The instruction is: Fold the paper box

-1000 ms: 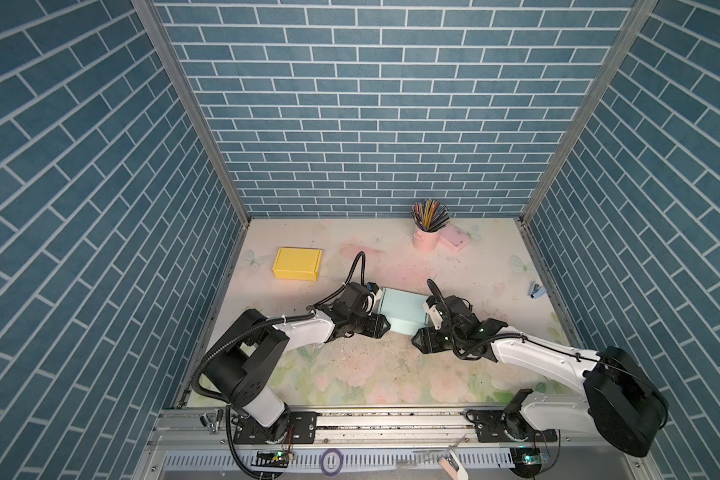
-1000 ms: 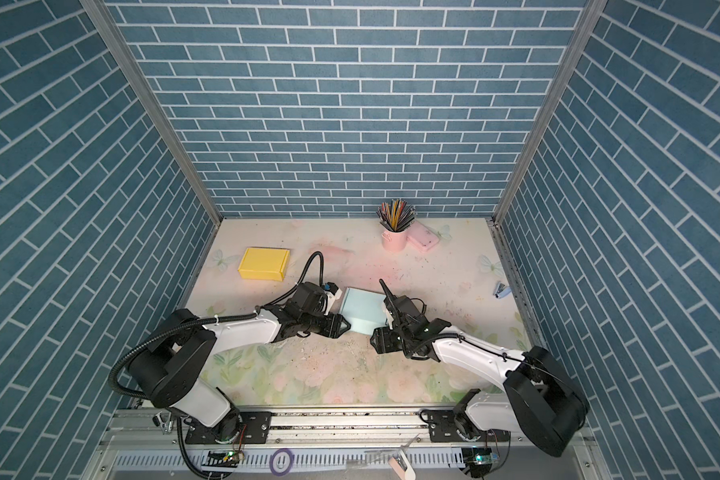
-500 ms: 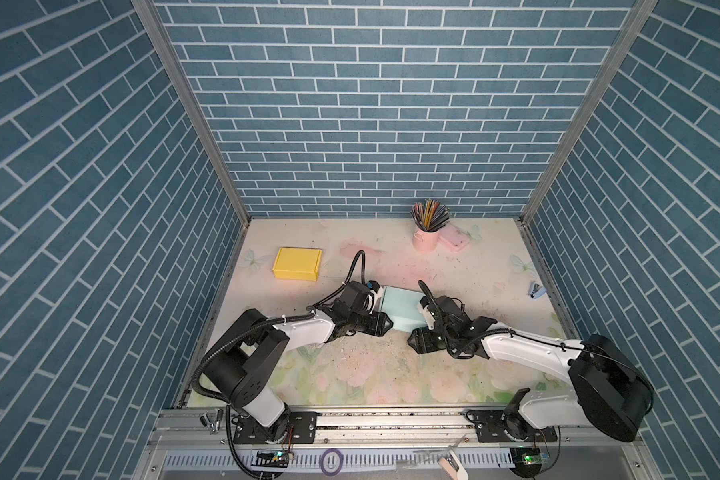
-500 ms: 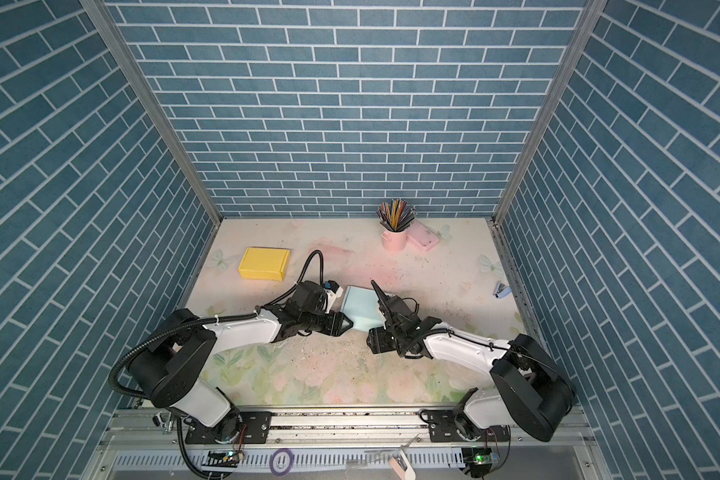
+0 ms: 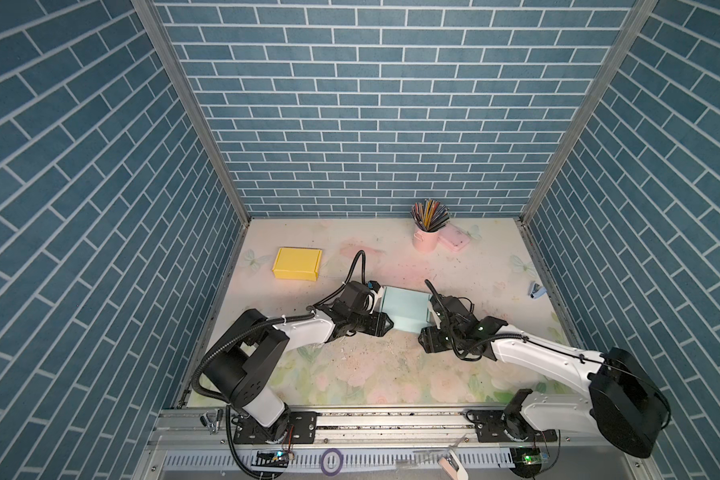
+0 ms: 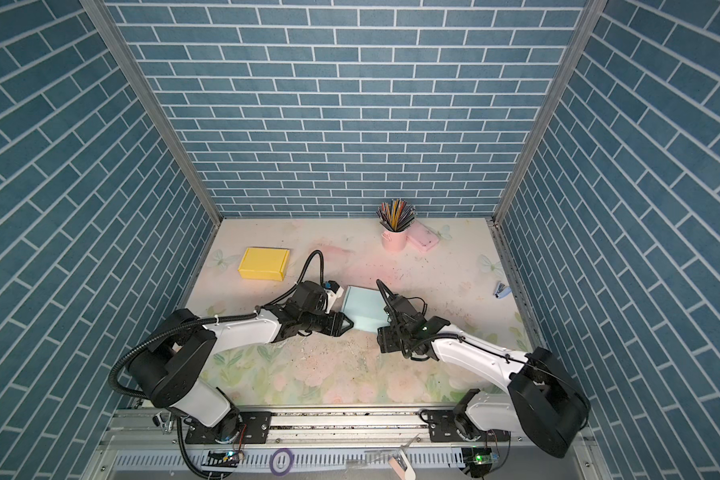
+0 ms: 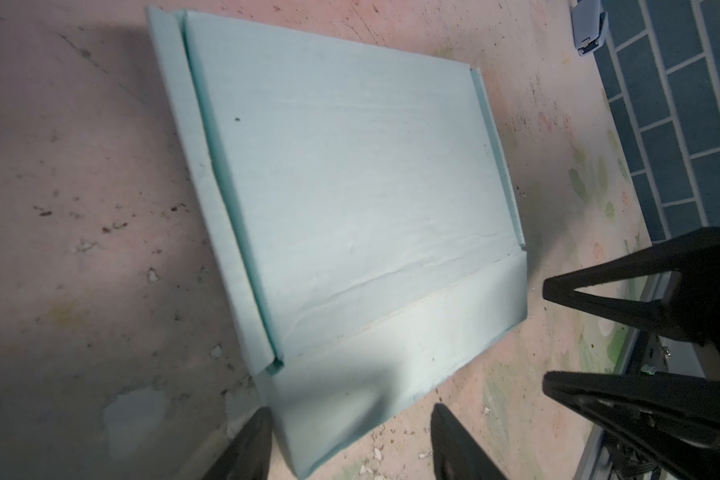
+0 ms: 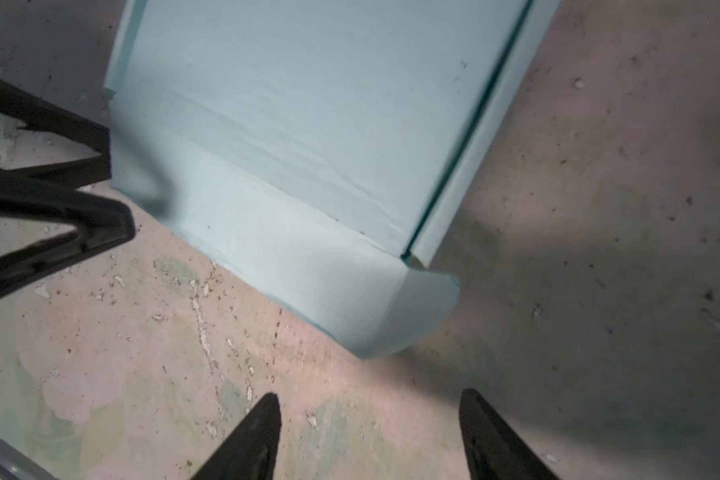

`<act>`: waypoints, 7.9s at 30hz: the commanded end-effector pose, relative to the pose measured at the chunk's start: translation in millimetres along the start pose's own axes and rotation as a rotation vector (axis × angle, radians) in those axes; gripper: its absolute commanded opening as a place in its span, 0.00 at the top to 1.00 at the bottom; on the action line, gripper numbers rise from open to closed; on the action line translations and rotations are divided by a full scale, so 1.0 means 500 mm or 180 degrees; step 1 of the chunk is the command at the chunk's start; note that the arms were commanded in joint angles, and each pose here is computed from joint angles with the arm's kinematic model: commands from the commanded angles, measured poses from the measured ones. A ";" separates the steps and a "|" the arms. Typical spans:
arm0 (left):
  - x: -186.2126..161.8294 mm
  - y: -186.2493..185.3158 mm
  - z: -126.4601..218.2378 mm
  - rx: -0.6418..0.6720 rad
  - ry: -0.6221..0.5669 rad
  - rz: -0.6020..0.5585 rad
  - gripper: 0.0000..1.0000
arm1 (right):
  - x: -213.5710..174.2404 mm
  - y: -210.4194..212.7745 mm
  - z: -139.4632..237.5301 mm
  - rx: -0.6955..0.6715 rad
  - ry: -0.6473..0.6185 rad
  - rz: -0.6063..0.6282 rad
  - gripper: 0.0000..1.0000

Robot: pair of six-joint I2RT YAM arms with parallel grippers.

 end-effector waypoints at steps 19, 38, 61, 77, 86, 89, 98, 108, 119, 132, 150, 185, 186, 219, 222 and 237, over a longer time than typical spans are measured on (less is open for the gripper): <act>0.003 -0.044 0.000 -0.0278 -0.0013 -0.0031 0.40 | 0.064 0.051 -0.010 0.0347 -0.0196 0.0082 0.35; 0.002 -0.024 -0.022 -0.0104 0.0055 0.0024 0.43 | 0.043 0.003 -0.047 -0.0026 -0.0093 0.0044 0.41; 0.050 0.016 0.062 0.0081 -0.0098 0.0009 0.29 | 0.049 -0.021 -0.055 -0.0206 -0.0053 0.0093 0.48; 0.246 0.009 -0.048 0.0272 -0.0202 -0.0520 0.23 | 0.063 -0.024 -0.057 -0.0235 -0.0046 0.0116 0.49; 0.262 0.027 -0.121 0.0206 0.0009 -0.0536 0.25 | 0.071 -0.030 -0.066 -0.0261 -0.0037 0.0138 0.49; 0.250 0.030 -0.134 0.0139 0.0103 -0.0535 0.26 | 0.076 -0.032 -0.073 -0.0280 -0.0023 0.0164 0.49; 0.211 0.024 -0.155 -0.0054 0.0413 -0.0581 0.34 | 0.102 -0.039 -0.097 -0.0338 -0.0039 0.0200 0.50; 0.184 0.012 -0.153 -0.0231 0.0482 -0.0482 0.39 | 0.133 -0.053 -0.110 -0.0558 -0.0104 0.0223 0.51; 0.139 0.030 -0.141 -0.0247 0.0505 -0.0347 0.40 | 0.091 0.016 -0.055 -0.0026 -0.0375 0.0265 0.51; 0.094 0.064 -0.112 -0.0139 0.0470 -0.0144 0.40 | -0.018 -0.052 0.015 -0.0018 -0.0624 -0.0403 0.59; 0.059 0.033 -0.108 -0.0366 0.0466 -0.0001 0.40 | 0.030 -0.003 -0.037 0.0452 -0.0502 -0.0278 1.00; -0.023 -0.018 -0.097 -0.0774 0.0509 0.0151 0.41 | 0.090 -0.010 -0.077 0.0444 -0.0744 -0.0482 0.99; -0.024 -0.024 -0.097 -0.0794 0.0510 0.0131 0.41 | 0.098 -0.005 -0.079 0.0480 -0.0761 -0.0472 0.99; -0.027 0.022 -0.012 -0.0512 0.0175 0.0258 0.28 | -0.071 -0.008 0.011 0.0227 -0.0621 -0.0284 0.94; -0.043 0.014 -0.007 -0.0506 0.0195 0.0236 0.28 | -0.076 0.018 0.002 0.0334 -0.0590 -0.0279 0.94; -0.099 -0.044 -0.033 -0.0654 0.0241 0.0163 0.31 | -0.052 0.130 -0.050 0.0563 -0.0527 -0.0050 0.96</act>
Point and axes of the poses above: each gripper's point midway between its finger pads, its own z axis back along the fingers, its own y axis along the line the jaws close on, x = y × z, the point moved 6 cm from there along z, back along the fingers, and after that the axes turned 9 degrees about z, right-handed, at the moved point
